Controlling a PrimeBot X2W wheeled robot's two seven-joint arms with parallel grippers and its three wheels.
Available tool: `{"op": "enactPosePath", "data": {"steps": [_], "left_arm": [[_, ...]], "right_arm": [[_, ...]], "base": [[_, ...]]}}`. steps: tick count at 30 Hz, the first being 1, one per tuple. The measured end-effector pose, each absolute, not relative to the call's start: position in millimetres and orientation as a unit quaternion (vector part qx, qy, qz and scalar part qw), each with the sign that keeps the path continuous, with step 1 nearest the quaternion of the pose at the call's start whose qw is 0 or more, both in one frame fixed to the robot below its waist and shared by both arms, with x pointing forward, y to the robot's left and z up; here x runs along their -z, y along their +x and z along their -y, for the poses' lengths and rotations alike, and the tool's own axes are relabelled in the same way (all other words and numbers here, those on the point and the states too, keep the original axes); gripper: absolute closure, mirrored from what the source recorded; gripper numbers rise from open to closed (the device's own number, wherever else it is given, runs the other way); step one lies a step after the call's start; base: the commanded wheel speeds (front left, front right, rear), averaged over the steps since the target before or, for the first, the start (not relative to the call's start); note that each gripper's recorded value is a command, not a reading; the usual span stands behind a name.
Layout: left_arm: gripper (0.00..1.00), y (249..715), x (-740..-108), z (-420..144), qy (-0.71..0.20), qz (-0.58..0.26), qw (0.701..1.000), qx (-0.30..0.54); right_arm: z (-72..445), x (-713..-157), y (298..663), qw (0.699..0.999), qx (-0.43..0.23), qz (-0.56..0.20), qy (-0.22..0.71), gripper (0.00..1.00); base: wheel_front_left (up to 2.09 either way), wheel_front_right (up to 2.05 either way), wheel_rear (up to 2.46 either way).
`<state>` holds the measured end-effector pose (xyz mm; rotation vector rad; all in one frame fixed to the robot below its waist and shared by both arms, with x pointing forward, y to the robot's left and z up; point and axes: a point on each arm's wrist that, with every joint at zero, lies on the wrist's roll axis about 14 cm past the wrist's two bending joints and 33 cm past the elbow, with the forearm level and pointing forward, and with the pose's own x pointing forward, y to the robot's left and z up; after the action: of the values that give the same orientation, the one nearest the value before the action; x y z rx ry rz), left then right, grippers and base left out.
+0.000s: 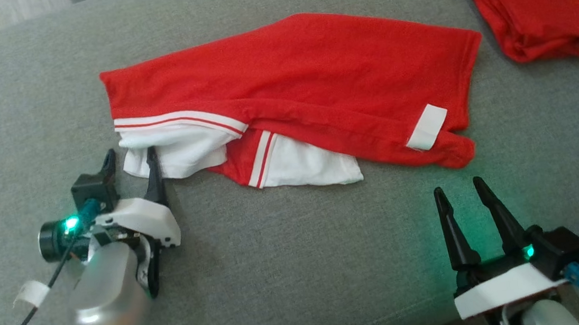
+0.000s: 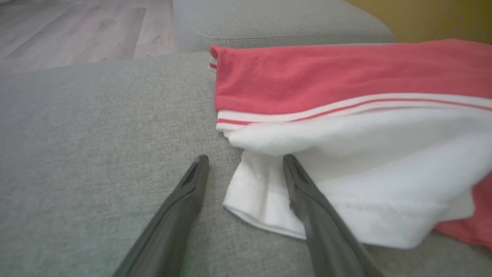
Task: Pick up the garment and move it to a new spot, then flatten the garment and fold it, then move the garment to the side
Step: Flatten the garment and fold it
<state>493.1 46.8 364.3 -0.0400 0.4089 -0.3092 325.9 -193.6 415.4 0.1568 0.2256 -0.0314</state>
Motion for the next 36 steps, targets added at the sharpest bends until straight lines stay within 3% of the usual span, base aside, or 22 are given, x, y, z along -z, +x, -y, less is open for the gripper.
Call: {"op": "enactPosePath", "data": {"steps": [1,2,3,11,23,24,25,30,36], "left_arm": [[0.55,493.1,-360.5,-46.1,-0.019,-0.21,0.965,0.156],[0.89,493.7,-358.1,-46.2,-0.017,-0.215,0.964,0.156],[1.0,494.5,-357.1,-45.7,-0.018,-0.218,0.963,0.157],[1.0,488.4,-365.5,-45.5,-0.057,-0.219,0.961,0.161],[1.0,439.6,-366.8,-76.9,-0.085,-0.202,0.968,0.121],[0.65,438.6,-367.3,-78.2,-0.086,-0.2,0.969,0.119],[0.0,439.4,-369.2,-79.2,-0.088,-0.196,0.97,0.118],[0.0,442.5,-380.0,-83.6,-0.088,-0.176,0.975,0.103],[0.0,419.0,-359.2,-92.6,-0.082,-0.209,0.971,0.085]], "right_arm": [[194.4,-415.0,326.0,0.99,0.017,-0.113,0.078,0.0],[195.3,-415.3,326.8,0.991,0.018,-0.113,0.077,0.0],[196.1,-416.0,327.8,0.991,0.018,-0.111,0.076,0.0],[203.7,-420.8,330.1,0.992,0.027,-0.101,0.074,0.0],[197.5,-419.9,329.9,0.992,0.016,-0.1,0.08,0.0],[195.9,-419.4,331.0,0.992,0.014,-0.101,0.08,0.0],[193.7,-418.7,331.8,0.991,0.01,-0.102,0.081,0.0],[189.3,-418.0,333.5,0.991,0.003,-0.103,0.082,0.0],[188.1,-417.7,334.1,0.991,0.001,-0.104,0.082,0.0]], "base": [[0.0,0.0,0.0],[0.0,0.0,0.0],[0.0,0.0,0.0],[0.0,0.0,0.0],[0.0,0.0,0.0],[0.0,0.0,0.0],[0.0,0.0,0.0],[0.0,0.0,0.0],[0.0,0.0,0.0]]}}
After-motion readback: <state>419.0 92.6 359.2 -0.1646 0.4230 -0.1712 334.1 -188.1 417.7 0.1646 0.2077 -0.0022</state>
